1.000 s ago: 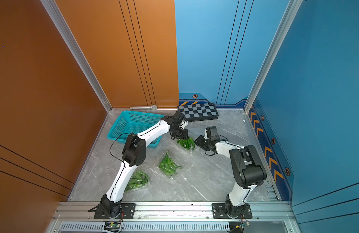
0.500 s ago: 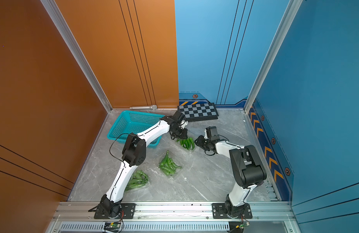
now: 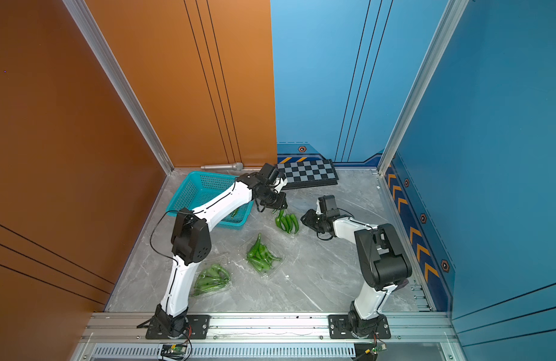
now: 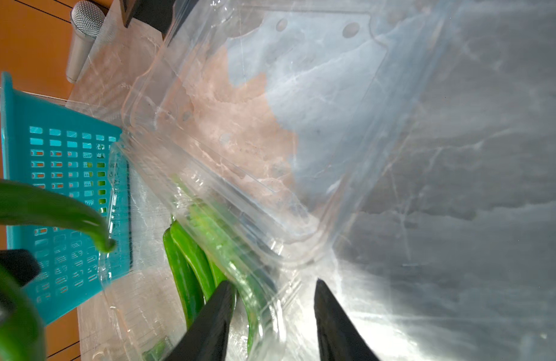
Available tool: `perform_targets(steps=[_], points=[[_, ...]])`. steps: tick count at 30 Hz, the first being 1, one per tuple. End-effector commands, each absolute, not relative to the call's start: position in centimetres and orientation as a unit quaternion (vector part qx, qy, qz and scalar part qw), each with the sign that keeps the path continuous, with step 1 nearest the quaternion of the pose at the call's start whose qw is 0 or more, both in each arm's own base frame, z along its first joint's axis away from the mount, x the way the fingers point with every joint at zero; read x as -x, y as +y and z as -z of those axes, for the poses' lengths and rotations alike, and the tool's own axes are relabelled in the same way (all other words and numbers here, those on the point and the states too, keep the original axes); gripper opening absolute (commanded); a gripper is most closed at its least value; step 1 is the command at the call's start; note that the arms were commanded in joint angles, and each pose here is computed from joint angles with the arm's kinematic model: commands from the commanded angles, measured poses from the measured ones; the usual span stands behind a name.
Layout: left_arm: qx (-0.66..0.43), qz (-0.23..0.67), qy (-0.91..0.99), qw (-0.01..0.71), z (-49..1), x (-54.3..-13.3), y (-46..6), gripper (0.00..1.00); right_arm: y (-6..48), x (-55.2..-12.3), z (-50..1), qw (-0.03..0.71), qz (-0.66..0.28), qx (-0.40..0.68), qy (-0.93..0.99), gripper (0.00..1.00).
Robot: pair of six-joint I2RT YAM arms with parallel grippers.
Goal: Take small green peppers out of containers
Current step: Pick up the green pepper from the packing box, then place the green pepper in the basket.
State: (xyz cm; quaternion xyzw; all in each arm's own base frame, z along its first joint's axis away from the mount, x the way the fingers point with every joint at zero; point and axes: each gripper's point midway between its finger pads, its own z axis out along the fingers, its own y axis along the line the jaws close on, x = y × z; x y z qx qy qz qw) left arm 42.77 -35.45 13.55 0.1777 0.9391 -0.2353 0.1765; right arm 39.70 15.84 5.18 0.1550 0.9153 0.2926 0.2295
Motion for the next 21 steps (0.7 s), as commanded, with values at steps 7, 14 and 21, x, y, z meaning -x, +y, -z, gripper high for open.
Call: perform_targets(steps=[7, 14, 21], points=[[-0.164, 0.235, 0.931, 0.227, -19.4, -43.1, -31.1, 0.07, 15.9, -39.9, -5.6, 0.225, -0.283, -0.139, 0.922, 0.51], [-0.118, 0.204, 0.932, 0.275, -23.1, -43.5, -23.8, 0.1, 15.9, -40.1, -5.5, 0.226, -0.284, -0.141, 0.921, 0.51], [-0.021, 0.159, 0.956, 0.247, -19.1, -45.4, -14.4, 0.11, 16.4, -40.4, -5.4, 0.222, -0.286, -0.139, 0.922, 0.51]])
